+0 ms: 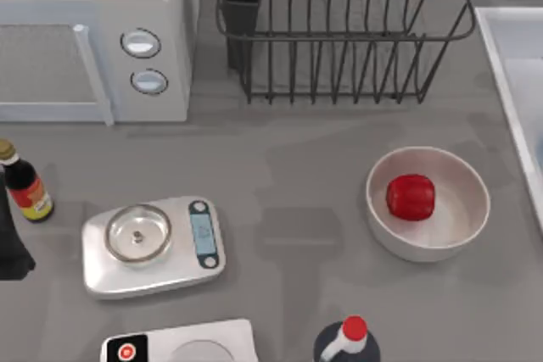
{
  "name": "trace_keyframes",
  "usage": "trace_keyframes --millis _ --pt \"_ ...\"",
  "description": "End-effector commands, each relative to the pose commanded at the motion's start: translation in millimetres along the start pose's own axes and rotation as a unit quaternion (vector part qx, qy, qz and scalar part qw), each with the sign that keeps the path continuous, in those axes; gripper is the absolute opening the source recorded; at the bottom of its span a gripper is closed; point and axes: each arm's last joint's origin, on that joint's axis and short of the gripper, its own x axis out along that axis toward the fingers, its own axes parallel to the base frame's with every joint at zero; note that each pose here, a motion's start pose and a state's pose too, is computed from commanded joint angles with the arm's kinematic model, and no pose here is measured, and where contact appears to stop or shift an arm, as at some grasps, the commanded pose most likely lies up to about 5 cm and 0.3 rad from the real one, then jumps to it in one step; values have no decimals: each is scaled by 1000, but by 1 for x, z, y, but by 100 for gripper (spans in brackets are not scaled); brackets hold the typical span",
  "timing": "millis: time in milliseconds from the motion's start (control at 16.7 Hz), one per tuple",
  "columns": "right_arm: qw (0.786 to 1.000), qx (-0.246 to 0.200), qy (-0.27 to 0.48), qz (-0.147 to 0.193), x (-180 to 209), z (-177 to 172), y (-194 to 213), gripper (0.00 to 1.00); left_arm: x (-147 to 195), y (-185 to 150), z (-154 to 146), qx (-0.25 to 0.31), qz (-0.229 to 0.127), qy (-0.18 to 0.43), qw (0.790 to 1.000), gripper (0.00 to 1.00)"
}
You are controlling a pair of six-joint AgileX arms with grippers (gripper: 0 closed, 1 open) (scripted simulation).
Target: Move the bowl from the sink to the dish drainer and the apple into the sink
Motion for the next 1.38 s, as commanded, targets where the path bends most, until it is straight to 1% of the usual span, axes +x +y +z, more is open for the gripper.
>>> trace_keyframes --millis 120,300,540,780,1020,1380 --pt "999 15 45 10 26 17 -26 100 0 0 0 0 0 0 1000 100" --pt "994 46 93 16 60 30 -68 100 0 0 0 0 0 0 1000 100" --pt "986 98 133 8 95 29 -125 100 0 0 0 0 0 0 1000 100" --pt "980 144 140 -15 103 19 -170 100 0 0 0 0 0 0 1000 100" --pt "976 165 139 -28 103 13 -189 100 0 0 0 0 0 0 1000 100" --pt "977 163 138 -27 104 14 -187 100 0 0 0 0 0 0 1000 100"
